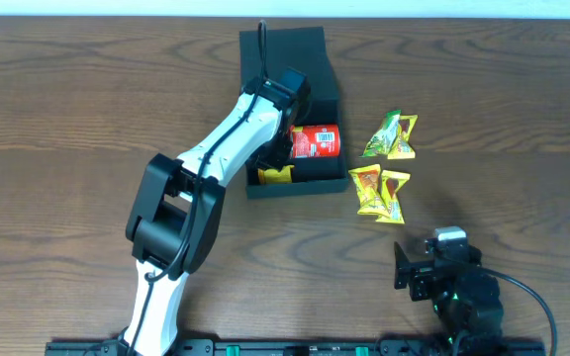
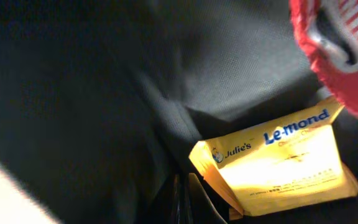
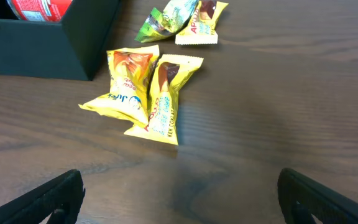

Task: Pack container

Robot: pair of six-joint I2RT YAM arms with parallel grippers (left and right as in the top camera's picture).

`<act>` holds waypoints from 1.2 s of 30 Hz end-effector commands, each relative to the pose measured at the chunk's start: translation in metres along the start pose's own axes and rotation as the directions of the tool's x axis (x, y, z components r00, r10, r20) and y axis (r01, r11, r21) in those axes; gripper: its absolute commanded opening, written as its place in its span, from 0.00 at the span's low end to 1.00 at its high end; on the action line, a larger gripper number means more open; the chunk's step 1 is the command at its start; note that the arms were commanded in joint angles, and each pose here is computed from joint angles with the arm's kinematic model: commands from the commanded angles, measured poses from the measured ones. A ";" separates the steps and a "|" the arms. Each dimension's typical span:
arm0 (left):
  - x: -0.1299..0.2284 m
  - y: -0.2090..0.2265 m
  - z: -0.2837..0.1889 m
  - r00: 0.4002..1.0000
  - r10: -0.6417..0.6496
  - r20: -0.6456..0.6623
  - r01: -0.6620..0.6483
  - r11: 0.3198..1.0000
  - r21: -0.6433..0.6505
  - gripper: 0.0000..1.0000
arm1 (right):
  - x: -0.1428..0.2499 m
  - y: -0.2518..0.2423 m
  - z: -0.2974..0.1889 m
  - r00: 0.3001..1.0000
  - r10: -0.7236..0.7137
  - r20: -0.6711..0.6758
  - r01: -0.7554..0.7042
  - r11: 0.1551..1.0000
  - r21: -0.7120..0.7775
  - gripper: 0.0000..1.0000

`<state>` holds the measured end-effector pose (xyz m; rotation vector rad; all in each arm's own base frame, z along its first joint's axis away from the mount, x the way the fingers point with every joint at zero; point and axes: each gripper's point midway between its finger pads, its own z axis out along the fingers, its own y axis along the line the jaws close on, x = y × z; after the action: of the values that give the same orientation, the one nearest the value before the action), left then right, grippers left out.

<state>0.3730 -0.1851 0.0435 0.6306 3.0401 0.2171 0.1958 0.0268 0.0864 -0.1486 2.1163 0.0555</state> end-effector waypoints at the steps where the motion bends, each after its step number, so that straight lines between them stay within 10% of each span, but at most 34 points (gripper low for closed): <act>1: -0.032 0.009 -0.062 0.981 -0.041 0.192 0.039 0.999 0.013 0.06 | 0.004 -0.002 0.002 1.000 0.014 -0.009 -0.014 1.000 0.010 0.99; 7: -0.087 -0.021 -0.139 0.874 -0.133 0.468 0.013 0.968 0.251 0.06 | 0.004 -0.002 0.002 1.000 0.014 -0.009 -0.014 1.000 0.010 0.99; 36: -0.128 -0.047 -0.072 0.767 -0.544 0.342 0.412 0.824 0.388 0.06 | 0.004 -0.002 0.002 1.000 0.014 -0.009 -0.014 1.000 0.010 0.99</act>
<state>0.4611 -0.2943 0.1123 -0.0764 2.6873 -0.3868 0.1958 0.0269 0.0863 -0.1488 2.1167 0.0559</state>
